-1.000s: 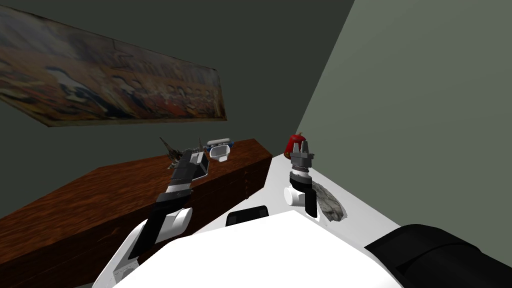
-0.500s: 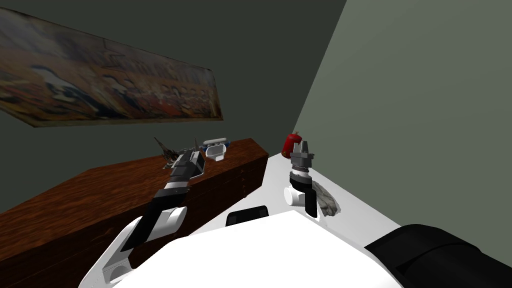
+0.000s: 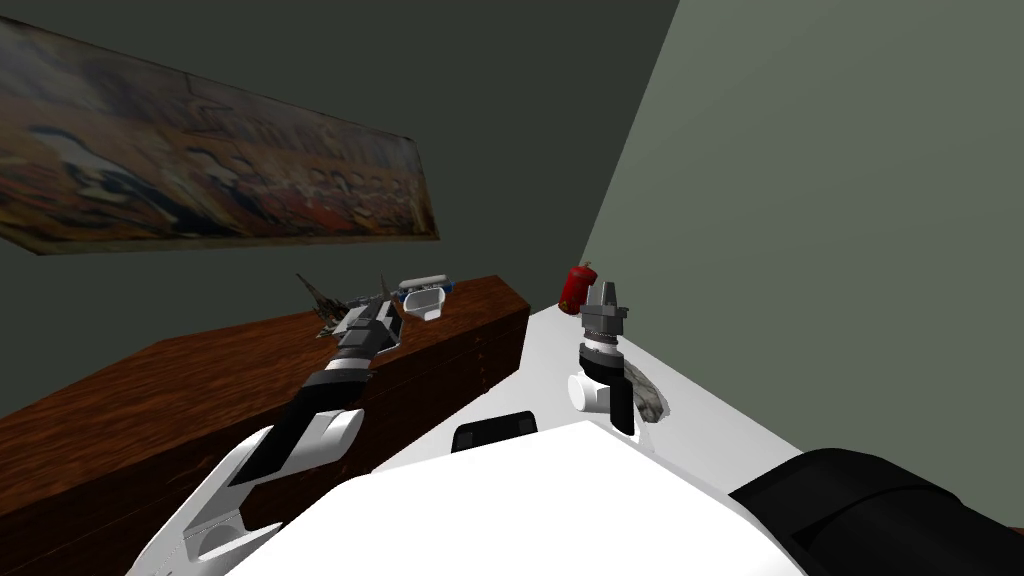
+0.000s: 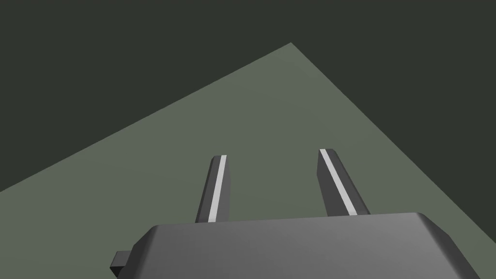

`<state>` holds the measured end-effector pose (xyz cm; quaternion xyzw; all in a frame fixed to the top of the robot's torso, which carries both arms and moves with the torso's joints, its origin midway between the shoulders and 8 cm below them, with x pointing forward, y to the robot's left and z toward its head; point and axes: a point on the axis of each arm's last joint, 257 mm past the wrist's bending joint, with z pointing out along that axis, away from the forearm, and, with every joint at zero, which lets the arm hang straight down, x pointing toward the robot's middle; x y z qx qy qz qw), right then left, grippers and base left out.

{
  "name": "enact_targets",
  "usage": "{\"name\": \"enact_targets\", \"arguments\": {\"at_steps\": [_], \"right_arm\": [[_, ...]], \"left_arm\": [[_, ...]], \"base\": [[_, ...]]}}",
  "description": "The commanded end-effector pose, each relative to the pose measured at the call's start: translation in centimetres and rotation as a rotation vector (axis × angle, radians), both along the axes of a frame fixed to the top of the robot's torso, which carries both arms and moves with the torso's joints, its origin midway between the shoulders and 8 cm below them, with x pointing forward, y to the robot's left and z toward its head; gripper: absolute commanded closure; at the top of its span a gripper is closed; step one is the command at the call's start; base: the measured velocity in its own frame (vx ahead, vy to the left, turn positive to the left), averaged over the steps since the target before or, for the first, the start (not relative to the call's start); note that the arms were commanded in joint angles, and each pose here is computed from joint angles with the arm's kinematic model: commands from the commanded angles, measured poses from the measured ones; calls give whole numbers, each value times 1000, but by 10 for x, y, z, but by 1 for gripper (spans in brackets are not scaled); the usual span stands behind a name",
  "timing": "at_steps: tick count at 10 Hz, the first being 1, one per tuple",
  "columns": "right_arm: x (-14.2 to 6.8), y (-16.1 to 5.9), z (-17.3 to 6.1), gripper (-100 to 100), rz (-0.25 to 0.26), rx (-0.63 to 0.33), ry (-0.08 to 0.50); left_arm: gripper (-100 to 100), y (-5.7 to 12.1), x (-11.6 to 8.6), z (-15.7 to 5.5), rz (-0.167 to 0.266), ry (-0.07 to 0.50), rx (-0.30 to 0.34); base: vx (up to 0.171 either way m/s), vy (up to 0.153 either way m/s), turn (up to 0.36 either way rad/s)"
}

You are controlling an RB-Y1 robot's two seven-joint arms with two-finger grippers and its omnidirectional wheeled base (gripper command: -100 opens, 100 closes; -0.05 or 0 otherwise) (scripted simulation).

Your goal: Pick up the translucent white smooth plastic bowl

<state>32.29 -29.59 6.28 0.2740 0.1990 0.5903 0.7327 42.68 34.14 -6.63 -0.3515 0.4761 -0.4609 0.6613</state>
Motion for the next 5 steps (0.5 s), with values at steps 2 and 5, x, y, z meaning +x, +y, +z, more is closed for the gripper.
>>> {"name": "enact_targets", "arguments": {"at_steps": [2,5], "right_arm": [[0,0,0,0,0,0,0],[0,0,0,0,0,0,0]], "left_arm": [[-100,13,9,-11,9,59,-17],[-100,34,19,-16,16,121,-43]], "base": [[-39,-49,-52],[-53,-60,-60]]}}
